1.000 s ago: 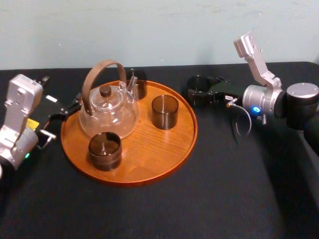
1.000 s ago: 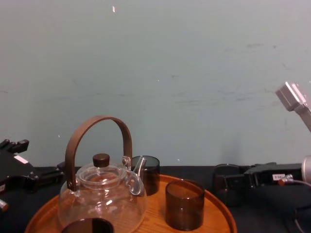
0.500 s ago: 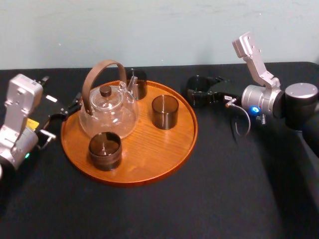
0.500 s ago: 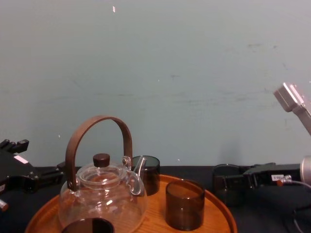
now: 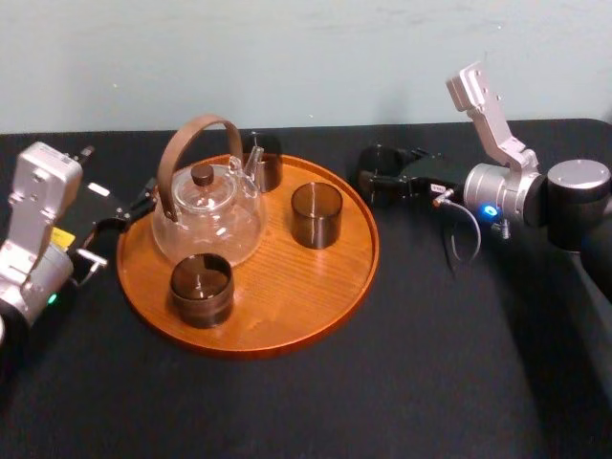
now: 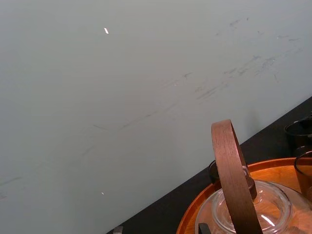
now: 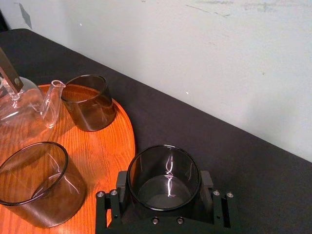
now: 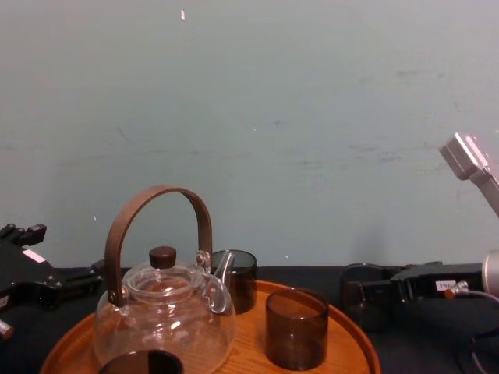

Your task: Pick up the glass from the table and place it on the tray.

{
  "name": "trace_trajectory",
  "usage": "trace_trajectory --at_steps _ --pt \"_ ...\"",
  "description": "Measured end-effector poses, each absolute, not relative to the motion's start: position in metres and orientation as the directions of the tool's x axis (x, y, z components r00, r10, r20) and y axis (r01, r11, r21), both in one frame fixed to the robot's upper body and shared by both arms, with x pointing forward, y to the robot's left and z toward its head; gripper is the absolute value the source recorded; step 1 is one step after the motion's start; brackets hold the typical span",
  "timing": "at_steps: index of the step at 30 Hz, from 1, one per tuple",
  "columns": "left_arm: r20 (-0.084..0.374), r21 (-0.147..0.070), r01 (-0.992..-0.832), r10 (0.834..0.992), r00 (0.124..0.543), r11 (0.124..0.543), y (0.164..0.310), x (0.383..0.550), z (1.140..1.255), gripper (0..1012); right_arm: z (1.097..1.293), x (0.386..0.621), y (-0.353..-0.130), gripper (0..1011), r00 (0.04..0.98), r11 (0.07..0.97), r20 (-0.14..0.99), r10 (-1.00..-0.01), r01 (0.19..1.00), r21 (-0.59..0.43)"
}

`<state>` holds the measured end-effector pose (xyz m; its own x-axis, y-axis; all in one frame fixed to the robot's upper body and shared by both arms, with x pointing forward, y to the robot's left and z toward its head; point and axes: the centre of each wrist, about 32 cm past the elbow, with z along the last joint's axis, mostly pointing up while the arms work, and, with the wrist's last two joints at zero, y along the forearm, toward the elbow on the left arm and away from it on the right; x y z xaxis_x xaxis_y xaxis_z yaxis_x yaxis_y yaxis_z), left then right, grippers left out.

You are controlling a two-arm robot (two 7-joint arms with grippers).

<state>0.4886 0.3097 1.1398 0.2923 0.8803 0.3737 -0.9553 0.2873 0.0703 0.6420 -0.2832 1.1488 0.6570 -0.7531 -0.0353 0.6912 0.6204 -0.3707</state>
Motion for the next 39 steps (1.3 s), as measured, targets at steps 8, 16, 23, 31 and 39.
trace_trajectory --at_steps 8,16,23,31,39 --pt "0.374 0.070 -0.955 0.880 0.292 0.287 0.310 0.489 1.140 1001 1.149 0.642 -0.283 899 0.657 0.621 -0.036 -0.753 0.691 -0.371" --pt "0.374 0.070 -0.955 0.880 0.292 0.287 0.310 0.489 1.140 1001 1.149 0.641 -0.284 899 0.659 0.624 -0.041 -0.751 0.689 -0.369" --pt "0.374 0.070 -0.955 0.880 0.292 0.287 0.310 0.489 1.140 1001 1.156 0.630 -0.290 900 0.673 0.644 -0.049 -0.738 0.681 -0.348" --pt "0.374 0.070 -0.955 0.880 0.292 0.287 0.310 0.489 1.140 1001 1.163 0.609 -0.300 899 0.687 0.656 -0.037 -0.726 0.676 -0.337" --pt "0.374 0.070 -0.955 0.880 0.292 0.287 0.310 0.489 1.140 1001 1.166 0.586 -0.310 899 0.705 0.669 -0.028 -0.709 0.659 -0.344"
